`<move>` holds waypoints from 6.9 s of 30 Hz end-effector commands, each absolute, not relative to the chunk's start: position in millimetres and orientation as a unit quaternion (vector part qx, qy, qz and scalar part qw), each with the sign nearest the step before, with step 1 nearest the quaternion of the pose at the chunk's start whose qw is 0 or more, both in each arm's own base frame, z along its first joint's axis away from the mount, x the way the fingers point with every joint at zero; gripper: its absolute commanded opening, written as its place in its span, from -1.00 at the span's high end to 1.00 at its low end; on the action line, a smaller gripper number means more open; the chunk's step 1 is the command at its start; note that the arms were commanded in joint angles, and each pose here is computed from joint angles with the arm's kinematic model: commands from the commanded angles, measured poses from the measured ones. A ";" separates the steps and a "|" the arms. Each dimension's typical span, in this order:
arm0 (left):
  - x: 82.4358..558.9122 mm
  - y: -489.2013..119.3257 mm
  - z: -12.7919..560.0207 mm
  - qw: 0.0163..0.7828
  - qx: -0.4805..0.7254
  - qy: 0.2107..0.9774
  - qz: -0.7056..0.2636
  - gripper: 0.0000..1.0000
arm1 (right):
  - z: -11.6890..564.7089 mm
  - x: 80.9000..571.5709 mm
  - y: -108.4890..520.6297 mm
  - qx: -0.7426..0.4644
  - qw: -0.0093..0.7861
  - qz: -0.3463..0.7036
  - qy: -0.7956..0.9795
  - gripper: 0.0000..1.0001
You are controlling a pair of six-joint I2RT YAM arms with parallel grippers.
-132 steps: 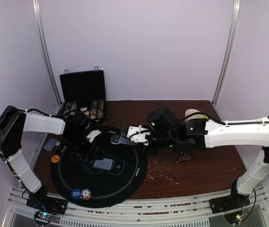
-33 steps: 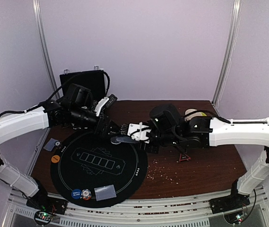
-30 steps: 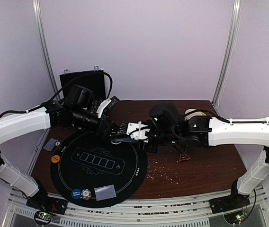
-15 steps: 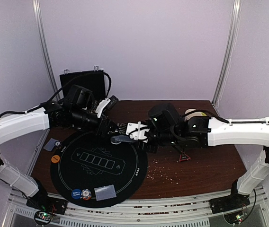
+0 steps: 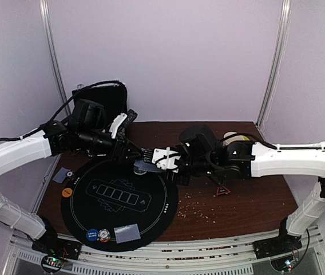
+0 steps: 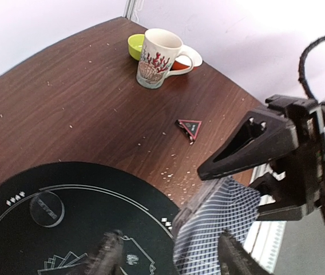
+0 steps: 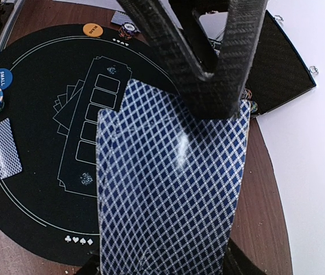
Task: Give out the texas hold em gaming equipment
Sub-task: Pick up the poker card from the face-down deck piles, then distribute the poker card in the big blind area, then pick up the poker card from the face-down deck piles.
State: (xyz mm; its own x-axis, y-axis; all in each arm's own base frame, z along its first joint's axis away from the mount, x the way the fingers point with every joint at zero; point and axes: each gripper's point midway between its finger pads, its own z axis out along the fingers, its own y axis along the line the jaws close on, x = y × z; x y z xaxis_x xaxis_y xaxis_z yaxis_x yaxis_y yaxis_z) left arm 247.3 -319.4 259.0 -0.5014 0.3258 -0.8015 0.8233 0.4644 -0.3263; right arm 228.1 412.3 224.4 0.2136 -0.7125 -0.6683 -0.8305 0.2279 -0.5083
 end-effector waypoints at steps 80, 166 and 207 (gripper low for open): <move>357.4 39.1 208.6 0.453 -0.256 0.828 -0.210 1.00 | 228.0 238.6 392.6 -0.587 0.495 0.057 0.638 0.03; 320.9 -230.1 303.5 0.400 0.231 0.796 -0.391 -0.87 | 239.5 240.5 395.5 -0.581 0.510 0.075 0.629 0.01; 261.2 -333.3 246.5 0.286 0.377 0.773 -0.423 0.16 | 235.6 241.6 406.9 -0.585 0.511 0.071 0.626 0.01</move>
